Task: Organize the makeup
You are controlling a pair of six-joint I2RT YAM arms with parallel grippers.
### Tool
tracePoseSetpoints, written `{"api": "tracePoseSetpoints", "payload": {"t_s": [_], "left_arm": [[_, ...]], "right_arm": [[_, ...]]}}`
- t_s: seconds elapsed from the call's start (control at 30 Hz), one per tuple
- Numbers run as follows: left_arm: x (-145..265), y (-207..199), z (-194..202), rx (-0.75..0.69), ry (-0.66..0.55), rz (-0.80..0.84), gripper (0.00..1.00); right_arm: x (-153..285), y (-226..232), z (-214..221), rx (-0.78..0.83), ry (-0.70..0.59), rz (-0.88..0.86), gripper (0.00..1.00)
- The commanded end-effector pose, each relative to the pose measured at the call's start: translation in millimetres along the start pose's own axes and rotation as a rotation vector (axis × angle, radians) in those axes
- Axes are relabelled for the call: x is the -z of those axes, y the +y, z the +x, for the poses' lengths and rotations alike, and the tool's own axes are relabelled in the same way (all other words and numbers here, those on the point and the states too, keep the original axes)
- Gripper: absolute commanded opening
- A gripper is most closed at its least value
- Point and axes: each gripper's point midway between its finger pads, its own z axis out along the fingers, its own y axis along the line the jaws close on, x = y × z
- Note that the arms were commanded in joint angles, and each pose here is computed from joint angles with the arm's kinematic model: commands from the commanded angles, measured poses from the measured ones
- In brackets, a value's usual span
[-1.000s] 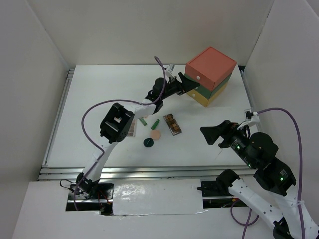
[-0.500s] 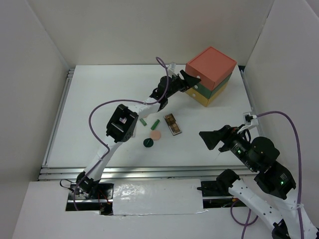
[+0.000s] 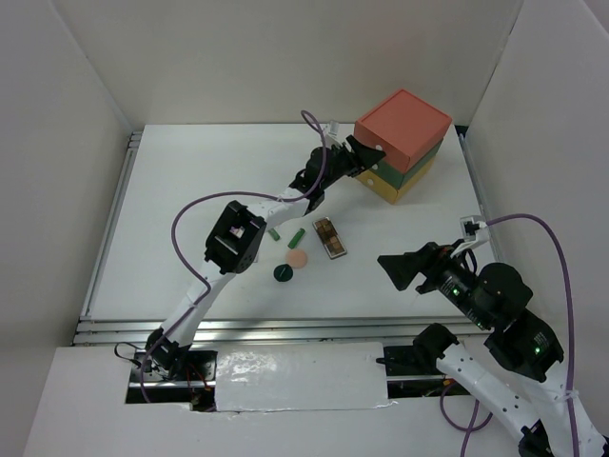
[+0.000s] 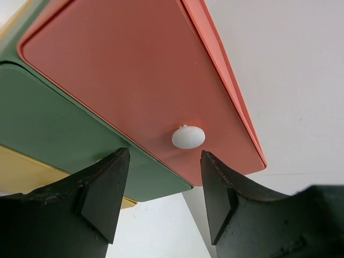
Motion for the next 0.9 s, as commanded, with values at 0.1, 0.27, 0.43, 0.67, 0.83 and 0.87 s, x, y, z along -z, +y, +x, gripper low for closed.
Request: {"api": "tracePoseSetpoints", "payload": {"t_s": [0.1,0.27,0.43,0.67,0.83,0.87], "left_arm": [[-0.5,-40.1,-32.7,-0.033,-0.086,0.095,0.68],[1.4,-53.5,-41.3,-0.042,-0.101,0.107,0.70],[1.7,-59.9,-48.5,-0.048,-0.111,0.118,0.70],[2.0,-61.2,-58.9,-0.027,-0.133,0.137,0.70],[-1.4,-70.0,-57.6,-0.025,-0.124,0.162,0.70],[-1.4,-70.7,-55.5,-0.025,-0.121,0.162,0.70]], "right_arm": [[-3.6,7.3,-0.5,-0.003,-0.004,-0.041,1.00],[-3.1,8.0,-1.5,-0.001,-0.004,-0.041,1.00],[-1.7,9.5,-4.1,0.000,-0.012,-0.046,1.00],[-1.1,9.2,-3.9,0.001,-0.009,-0.043,1.00],[-2.3,9.0,-3.0,0.000,-0.005,-0.042,1.00],[-2.6,8.6,-2.5,0.002,-0.004,-0.041,1.00]]}}
